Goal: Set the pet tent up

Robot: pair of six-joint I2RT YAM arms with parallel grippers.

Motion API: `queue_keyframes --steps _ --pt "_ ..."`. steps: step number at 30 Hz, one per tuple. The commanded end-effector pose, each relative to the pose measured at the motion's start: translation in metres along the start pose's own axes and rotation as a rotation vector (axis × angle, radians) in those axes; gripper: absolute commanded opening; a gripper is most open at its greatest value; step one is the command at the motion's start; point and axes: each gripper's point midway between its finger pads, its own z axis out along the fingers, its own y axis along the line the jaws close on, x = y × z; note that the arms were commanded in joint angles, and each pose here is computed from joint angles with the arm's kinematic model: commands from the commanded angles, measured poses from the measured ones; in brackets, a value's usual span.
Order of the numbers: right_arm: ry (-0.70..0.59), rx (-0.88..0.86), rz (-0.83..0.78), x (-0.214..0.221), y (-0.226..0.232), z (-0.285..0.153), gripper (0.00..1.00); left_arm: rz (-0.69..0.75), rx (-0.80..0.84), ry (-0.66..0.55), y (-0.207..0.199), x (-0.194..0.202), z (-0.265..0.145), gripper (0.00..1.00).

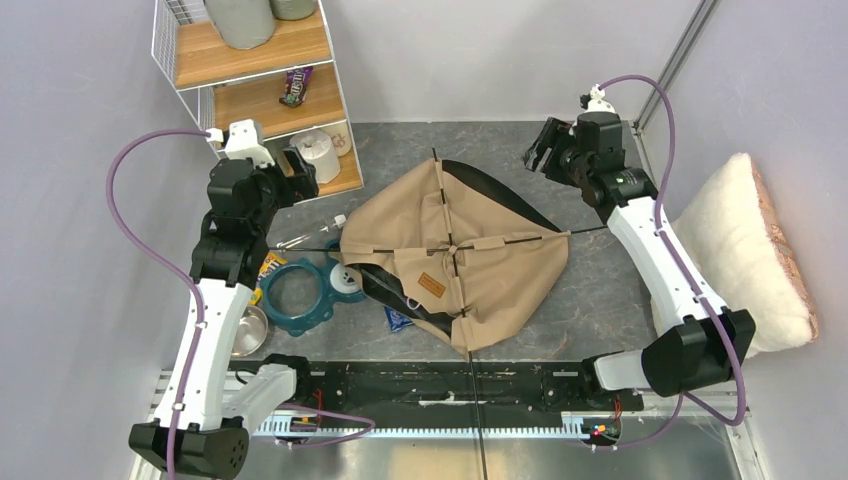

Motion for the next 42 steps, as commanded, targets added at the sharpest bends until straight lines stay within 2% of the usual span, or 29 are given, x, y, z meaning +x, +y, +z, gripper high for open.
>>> queue_keyframes --steps 1,9,14,19,21,24,37,42 --pt "-0.083 -0.073 -0.009 -0.027 0.025 -0.003 0.77 -0.040 0.014 -0.105 -0.005 -0.027 -0.009 0.97" --pt "-0.052 -0.203 -0.094 -0.010 0.068 0.009 0.79 -0.079 0.065 -0.090 -0.012 -0.011 -0.011 0.97" --pt "-0.007 -0.300 -0.155 0.015 0.112 0.024 0.78 -0.082 0.131 -0.058 -0.023 -0.003 -0.013 0.96" --pt "0.008 -0.345 -0.232 0.045 0.154 0.052 0.62 -0.101 0.197 -0.017 -0.034 0.009 -0.012 0.95" --pt "0.009 -0.329 -0.264 0.055 0.163 0.065 0.51 -0.107 0.210 0.001 -0.037 0.013 -0.010 0.94" --pt "0.020 -0.288 -0.288 0.068 0.167 0.089 0.44 -0.114 0.226 0.025 -0.040 0.019 -0.008 0.93" --pt "0.124 -0.129 -0.367 0.121 0.137 0.165 0.40 -0.144 0.262 0.104 -0.048 0.039 0.002 0.91" --pt "0.153 -0.093 -0.391 0.134 0.129 0.178 0.32 -0.141 0.259 0.123 -0.048 0.043 0.009 0.90"
